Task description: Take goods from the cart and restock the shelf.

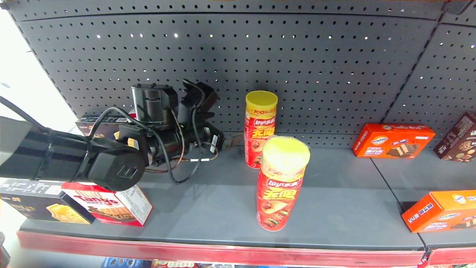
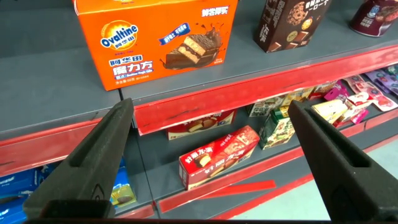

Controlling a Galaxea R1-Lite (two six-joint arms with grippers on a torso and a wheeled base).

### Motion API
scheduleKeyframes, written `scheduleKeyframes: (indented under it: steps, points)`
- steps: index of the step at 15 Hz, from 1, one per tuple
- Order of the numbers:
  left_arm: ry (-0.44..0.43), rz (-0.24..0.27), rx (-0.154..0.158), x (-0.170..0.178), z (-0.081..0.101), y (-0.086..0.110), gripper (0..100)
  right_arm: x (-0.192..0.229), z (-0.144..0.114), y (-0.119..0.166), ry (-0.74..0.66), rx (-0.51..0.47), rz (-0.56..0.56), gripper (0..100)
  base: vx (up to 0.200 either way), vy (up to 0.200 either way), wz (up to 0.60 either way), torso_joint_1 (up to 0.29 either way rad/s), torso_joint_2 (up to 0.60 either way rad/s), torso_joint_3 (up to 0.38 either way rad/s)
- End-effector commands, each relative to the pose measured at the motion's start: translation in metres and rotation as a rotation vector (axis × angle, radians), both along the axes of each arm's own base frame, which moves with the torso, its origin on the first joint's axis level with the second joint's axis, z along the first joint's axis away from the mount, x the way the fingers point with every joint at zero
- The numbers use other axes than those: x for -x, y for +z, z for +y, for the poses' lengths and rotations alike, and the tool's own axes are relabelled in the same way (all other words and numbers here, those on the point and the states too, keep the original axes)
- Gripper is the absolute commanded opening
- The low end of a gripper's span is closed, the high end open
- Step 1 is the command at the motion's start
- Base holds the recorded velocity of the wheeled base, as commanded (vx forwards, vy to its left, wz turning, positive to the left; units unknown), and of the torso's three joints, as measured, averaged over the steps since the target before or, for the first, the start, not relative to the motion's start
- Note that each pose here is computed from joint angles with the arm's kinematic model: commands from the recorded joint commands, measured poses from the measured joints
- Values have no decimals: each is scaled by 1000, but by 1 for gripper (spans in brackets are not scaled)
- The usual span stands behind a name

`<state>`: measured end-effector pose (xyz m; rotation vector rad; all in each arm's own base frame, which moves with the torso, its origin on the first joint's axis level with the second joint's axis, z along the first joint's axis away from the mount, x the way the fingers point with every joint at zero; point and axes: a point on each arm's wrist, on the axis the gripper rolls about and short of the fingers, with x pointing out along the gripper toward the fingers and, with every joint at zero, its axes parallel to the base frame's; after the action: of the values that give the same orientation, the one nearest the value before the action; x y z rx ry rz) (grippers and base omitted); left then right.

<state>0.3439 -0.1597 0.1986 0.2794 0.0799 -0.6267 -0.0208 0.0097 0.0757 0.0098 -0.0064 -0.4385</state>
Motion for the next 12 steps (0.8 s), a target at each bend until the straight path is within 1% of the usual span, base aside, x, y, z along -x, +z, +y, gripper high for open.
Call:
scheduleKeyframes:
  steps: [1,2,3,5,7,10,12]
  points:
    - [27,8,-49,12,7,-3,100,0,0,0,0,0,1,100,0,0,0,0,0,0]
    - [42,8,-55,12,7,-4,100,0,0,0,0,0,1,100,0,0,0,0,0,0]
    - [76,10,-64,11,7,-6,100,0,0,0,0,0,1,100,0,0,0,0,0,0]
    - [111,34,-89,4,0,-19,100,0,0,0,0,0,1,100,0,0,0,0,0,0]
    - [133,45,-104,-2,-8,-27,100,0,0,0,0,0,1,100,0,0,0,0,0,0]
    - [139,43,-107,-10,-16,-31,100,0,0,0,0,0,1,100,0,0,0,0,0,0]
    - [154,31,-105,-16,-21,-31,100,0,0,0,0,0,1,100,0,0,0,0,0,0]
